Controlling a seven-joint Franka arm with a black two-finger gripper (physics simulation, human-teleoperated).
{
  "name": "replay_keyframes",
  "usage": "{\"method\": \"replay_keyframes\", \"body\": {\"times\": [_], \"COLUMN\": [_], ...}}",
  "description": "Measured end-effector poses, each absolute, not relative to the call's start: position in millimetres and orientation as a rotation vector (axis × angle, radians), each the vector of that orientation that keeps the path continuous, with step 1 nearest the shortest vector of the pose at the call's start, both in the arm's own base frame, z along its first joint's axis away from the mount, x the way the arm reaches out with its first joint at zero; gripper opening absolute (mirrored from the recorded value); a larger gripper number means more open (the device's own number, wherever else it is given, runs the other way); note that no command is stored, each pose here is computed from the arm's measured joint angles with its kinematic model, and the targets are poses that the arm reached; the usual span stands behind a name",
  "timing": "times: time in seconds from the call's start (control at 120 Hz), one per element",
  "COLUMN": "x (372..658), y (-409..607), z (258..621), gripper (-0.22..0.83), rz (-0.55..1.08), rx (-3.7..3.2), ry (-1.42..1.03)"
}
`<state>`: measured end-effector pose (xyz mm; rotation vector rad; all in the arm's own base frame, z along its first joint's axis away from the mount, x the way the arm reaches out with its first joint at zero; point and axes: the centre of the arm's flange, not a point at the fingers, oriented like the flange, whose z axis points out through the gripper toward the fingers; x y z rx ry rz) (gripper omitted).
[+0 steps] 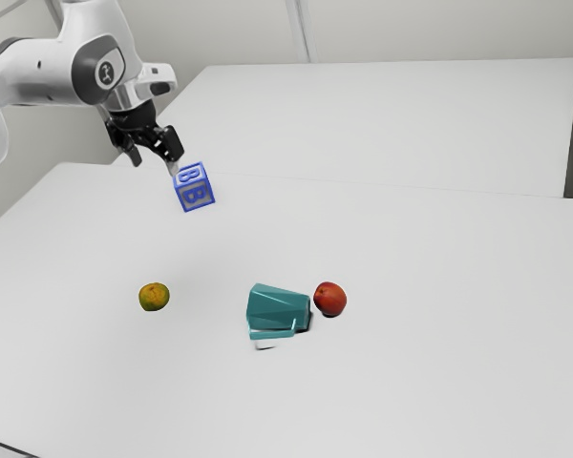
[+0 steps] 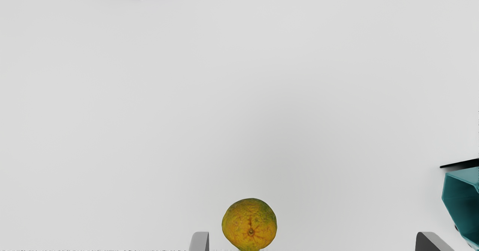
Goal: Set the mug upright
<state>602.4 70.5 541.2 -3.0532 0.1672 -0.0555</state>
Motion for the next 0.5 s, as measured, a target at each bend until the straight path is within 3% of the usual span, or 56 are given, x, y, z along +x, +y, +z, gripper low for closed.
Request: {"method": "replay_keyframes", "body": {"times": [0.25,0.5], "x": [598.2,582.3], "y": [66.0,47.2], "z": [538.9,471.2], "gripper": [0.62,0.62], "rz": [-0.066,0.095], "rx": [-3.125,-3.328], "ry": [0.122,-0.011]}}
